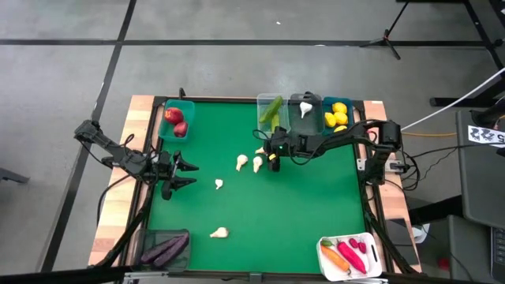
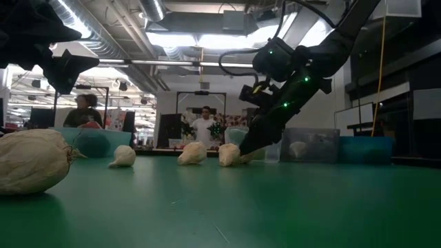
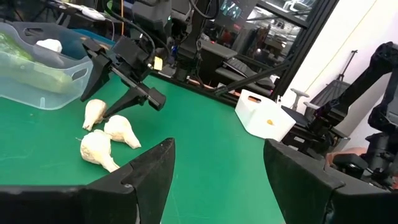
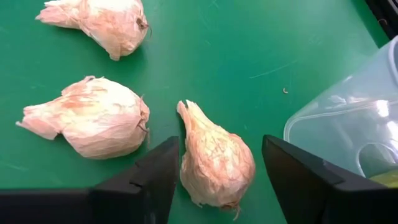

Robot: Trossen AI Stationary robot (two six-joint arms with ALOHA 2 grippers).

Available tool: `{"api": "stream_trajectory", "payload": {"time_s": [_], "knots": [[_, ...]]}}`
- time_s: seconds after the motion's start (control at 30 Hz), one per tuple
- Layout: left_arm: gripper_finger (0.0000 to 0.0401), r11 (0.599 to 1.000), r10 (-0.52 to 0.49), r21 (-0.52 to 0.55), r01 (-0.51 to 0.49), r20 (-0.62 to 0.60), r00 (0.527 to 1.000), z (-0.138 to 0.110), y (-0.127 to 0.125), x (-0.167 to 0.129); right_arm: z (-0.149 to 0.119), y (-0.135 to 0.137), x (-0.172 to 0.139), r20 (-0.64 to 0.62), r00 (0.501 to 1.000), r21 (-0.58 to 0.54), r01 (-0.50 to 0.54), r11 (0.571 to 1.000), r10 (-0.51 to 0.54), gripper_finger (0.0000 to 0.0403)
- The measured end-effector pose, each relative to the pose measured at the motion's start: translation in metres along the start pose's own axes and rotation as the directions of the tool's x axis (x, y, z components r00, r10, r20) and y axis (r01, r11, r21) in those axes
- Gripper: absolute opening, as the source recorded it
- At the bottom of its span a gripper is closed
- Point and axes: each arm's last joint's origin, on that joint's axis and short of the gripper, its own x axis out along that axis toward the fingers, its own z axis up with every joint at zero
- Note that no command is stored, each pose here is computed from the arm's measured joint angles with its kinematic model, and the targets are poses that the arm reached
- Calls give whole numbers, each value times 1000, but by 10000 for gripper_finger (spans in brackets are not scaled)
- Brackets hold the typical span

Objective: Sort produce into baskets
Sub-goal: Put the white garlic into the top black transparent bin

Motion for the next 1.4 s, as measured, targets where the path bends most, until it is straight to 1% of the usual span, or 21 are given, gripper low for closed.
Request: {"api": "stream_trajectory", "payload": {"time_s": [0.13, 0.4, 0.57, 0.8, 0.9, 0.97, 1.23, 1.33, 1.4], "knots": [[240, 1000, 0, 0, 0, 0, 1000, 0, 0, 0, 0, 0, 0, -3, 1000, 2, 1, 1000, -1, 196], [240, 1000, 0, -1, 0, 0, 1000, 0, 0, 0, -1, 0, 0, -5, 1000, 14, 0, 1000, 0, 118], [240, 1000, 0, -3, 0, 0, 1000, 0, 0, 0, -1, 0, 0, -6, 1000, 25, -1, 1000, 1, 87], [240, 1000, -1, -4, 1, 0, 1000, 0, 0, 0, 1, -1, -5, 0, 1000, 57, -10, 998, 10, 83], [240, 1000, 0, -4, 0, 0, 1000, 0, 0, 0, 4, -1, -12, 13, 999, 82, -38, 996, 37, 84], [240, 1000, 0, -4, 0, 0, 1000, 0, 0, 0, 10, -3, -20, 49, 997, 97, -67, 993, 63, 84], [240, 1000, -1, -1, 1, 0, 1000, 0, 0, 0, 37, -11, -65, 202, 970, 130, -164, 978, 136, 85], [240, 1000, 0, -1, 0, 0, 1000, 0, 0, 0, 45, -16, -86, 250, 959, 130, -169, 977, 133, 85], [240, 1000, 0, -1, 0, 0, 1000, 0, 0, 0, 49, -19, -101, 270, 956, 132, -154, 979, 114, 85]]}}
